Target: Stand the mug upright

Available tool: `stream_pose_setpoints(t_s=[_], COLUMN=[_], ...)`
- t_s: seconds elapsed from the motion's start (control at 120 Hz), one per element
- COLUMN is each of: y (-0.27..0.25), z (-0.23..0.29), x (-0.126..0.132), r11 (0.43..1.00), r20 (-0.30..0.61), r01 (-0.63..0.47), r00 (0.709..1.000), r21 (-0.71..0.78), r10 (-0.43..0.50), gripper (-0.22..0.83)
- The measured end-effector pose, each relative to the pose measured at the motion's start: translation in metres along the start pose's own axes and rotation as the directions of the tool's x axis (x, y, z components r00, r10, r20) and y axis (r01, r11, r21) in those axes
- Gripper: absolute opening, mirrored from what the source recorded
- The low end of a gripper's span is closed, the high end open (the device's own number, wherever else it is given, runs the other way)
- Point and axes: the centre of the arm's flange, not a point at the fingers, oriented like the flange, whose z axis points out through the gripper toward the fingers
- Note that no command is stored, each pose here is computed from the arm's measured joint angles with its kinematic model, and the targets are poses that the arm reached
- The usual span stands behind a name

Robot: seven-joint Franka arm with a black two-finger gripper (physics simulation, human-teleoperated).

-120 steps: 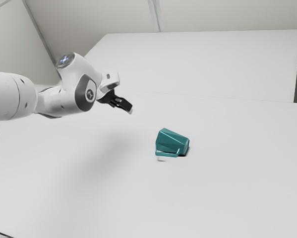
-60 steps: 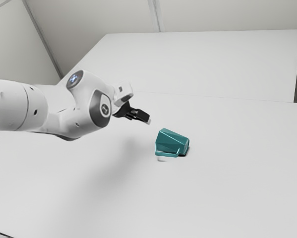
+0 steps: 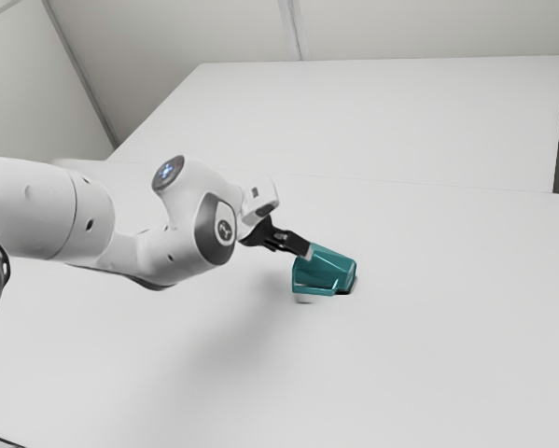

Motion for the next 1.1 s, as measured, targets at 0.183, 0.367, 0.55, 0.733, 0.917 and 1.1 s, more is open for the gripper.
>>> stream_pose_setpoints(t_s=[0.183, 0.367, 0.55, 0.733, 0.917, 1.1], y=[0.014, 0.011, 0.025, 0.032, 0.048, 0.067], z=[0.001, 0.011, 0.011, 0.013, 0.011, 0.005], x=[-0.004, -0.008, -0.004, -0.004, -0.002, 0.008], r11=[1.000, 1.000, 0.999, 0.998, 0.996, 0.993], r20=[-0.004, 0.003, -0.019, -0.029, -0.049, -0.082], r01=[-0.014, -0.015, -0.048, -0.064, -0.091, -0.117], r00=[1.000, 1.000, 0.999, 0.998, 0.995, 0.990], r21=[-0.010, 0.001, 0.000, 0.003, -0.003, -0.015], r10=[0.013, 0.015, 0.048, 0.064, 0.090, 0.115], gripper=[0.61, 0.59, 0.43, 0.29, 0.19, 0.12])
